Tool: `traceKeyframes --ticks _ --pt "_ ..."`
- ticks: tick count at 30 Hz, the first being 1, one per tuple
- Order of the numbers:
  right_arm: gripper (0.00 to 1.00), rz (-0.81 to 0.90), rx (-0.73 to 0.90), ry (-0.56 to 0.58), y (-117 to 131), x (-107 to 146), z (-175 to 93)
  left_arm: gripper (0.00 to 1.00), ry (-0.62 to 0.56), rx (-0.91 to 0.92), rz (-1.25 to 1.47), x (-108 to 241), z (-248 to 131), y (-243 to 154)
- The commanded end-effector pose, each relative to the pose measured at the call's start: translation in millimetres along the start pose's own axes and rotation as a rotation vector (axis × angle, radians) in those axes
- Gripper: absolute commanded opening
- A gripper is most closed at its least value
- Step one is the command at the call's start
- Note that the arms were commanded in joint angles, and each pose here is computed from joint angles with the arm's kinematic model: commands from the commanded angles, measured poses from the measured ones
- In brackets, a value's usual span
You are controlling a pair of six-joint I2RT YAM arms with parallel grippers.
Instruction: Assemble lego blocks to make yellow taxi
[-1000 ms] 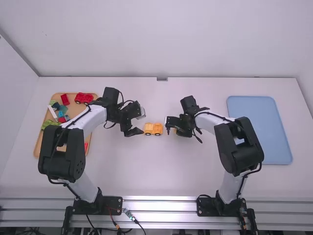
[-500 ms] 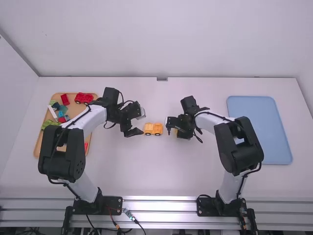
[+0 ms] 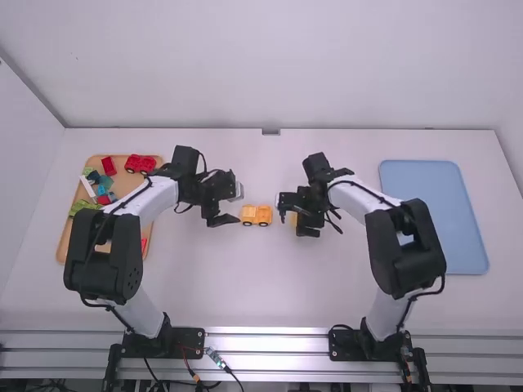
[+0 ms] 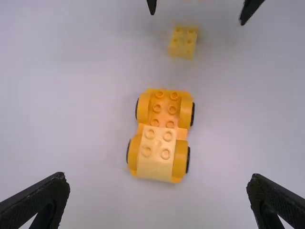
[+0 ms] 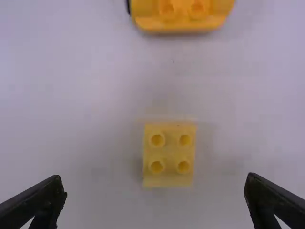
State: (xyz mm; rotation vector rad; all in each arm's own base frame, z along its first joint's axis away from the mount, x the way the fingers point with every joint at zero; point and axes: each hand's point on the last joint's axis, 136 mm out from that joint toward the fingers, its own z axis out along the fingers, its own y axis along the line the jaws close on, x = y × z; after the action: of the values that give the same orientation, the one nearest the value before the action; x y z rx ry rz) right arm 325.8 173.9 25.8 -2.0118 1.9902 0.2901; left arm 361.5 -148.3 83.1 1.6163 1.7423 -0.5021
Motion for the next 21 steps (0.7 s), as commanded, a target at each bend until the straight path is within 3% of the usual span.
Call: traceKeyframes --ticks 1,4,9,16,21 --pt "0.99 -0.041 0.049 -0.177 -11 -25 -39 0.99 -0.068 0.004 0.052 -5 0 -10" --pt "0.99 -0.019 0.038 -0.295 -8 -30 -53 0.99 -0.093 -0.038 0.032 1 7 -9" --pt "0.99 -0.038 0.001 -0.395 6 -24 -51 0.99 -0.149 -0.082 -0.002 5 17 -6" --pt "0.99 0.056 0.079 -0.400 -2 -16 -26 0.99 -0.167 -0.034 -0.046 6 28 5" --pt "0.99 0.029 0.097 -0.407 3 -15 -16 0.99 -0.198 0.061 -0.002 -4 26 1"
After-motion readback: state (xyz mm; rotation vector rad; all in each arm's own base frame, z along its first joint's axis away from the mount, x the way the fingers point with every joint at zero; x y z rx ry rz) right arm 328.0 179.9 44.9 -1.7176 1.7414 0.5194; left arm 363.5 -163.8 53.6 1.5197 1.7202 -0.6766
